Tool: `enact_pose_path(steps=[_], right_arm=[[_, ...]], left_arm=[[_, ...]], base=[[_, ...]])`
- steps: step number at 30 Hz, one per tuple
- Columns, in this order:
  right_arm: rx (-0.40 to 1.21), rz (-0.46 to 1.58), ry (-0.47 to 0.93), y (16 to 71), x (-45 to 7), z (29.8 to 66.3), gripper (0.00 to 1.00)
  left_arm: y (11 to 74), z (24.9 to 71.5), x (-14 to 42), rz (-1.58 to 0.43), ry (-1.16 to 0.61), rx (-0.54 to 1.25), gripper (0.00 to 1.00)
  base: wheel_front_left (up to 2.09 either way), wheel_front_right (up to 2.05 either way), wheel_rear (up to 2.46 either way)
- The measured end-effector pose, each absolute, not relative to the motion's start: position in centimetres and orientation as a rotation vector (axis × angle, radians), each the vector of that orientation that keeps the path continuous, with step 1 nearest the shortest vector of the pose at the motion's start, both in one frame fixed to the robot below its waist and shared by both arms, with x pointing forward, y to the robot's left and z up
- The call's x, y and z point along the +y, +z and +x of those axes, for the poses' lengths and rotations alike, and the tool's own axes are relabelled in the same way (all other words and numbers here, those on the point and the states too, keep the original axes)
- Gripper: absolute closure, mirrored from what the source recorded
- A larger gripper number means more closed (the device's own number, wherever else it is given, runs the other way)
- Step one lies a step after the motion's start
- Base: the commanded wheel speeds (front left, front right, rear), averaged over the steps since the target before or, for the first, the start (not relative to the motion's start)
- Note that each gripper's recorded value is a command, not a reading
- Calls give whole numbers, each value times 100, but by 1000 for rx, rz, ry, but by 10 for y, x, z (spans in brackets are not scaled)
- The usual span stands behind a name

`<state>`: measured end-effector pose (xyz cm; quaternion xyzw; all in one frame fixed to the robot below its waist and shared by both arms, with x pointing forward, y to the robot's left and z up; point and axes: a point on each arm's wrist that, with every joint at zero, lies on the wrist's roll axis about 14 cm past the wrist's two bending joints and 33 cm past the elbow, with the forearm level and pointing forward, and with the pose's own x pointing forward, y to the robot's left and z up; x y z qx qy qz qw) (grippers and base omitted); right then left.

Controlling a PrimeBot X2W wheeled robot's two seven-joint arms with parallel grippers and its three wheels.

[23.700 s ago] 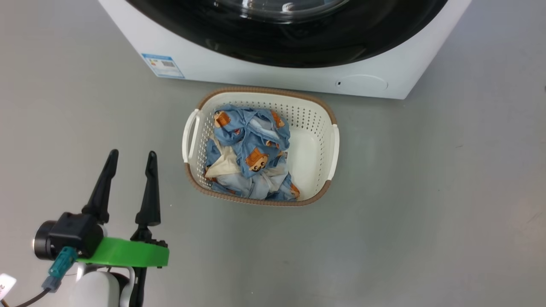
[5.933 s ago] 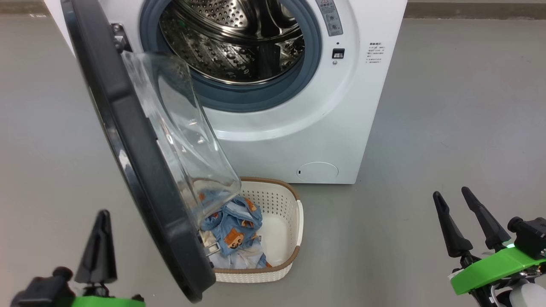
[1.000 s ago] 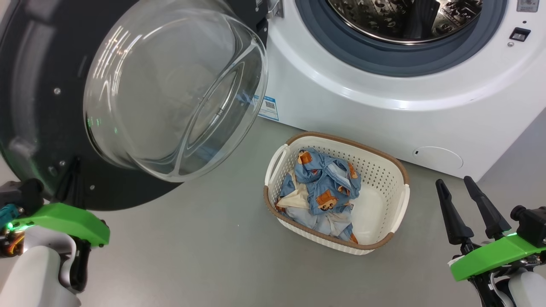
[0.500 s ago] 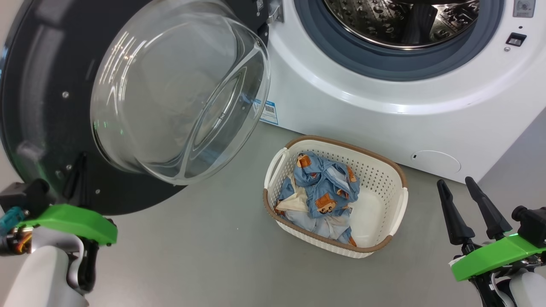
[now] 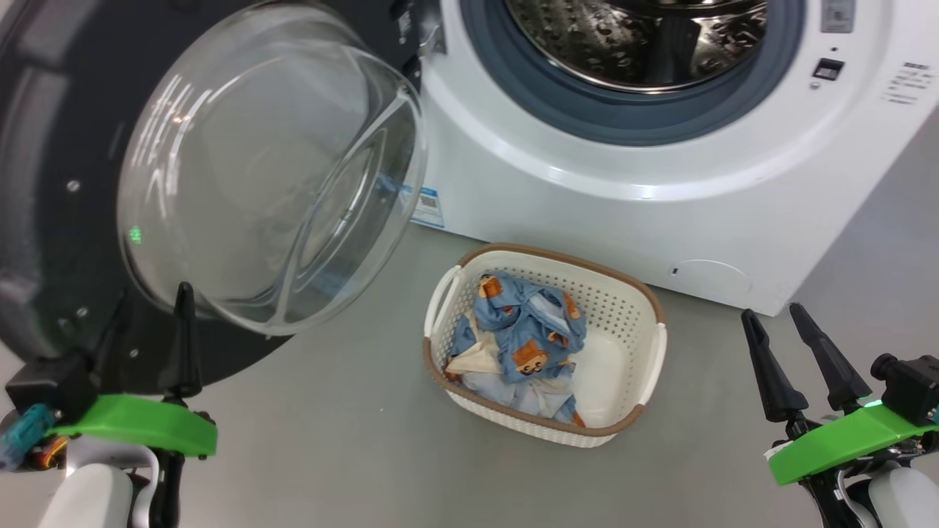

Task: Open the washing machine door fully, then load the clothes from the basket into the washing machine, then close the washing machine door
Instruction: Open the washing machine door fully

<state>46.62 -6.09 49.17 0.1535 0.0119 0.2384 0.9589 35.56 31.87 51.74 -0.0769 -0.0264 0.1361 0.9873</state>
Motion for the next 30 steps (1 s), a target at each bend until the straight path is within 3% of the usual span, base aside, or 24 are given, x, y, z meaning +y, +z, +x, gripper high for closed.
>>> enact_pose_path(steps=[17, 30], right_arm=[[-48, 273, 363, 515, -117, 448, 0], [-79, 226, 259, 523, -164, 428, 0]], left_arm=[[540, 373, 248, -172, 112, -139, 0], [531, 391, 196, -209, -15, -109, 0]], base=[[0, 0, 0], [0, 0, 0]])
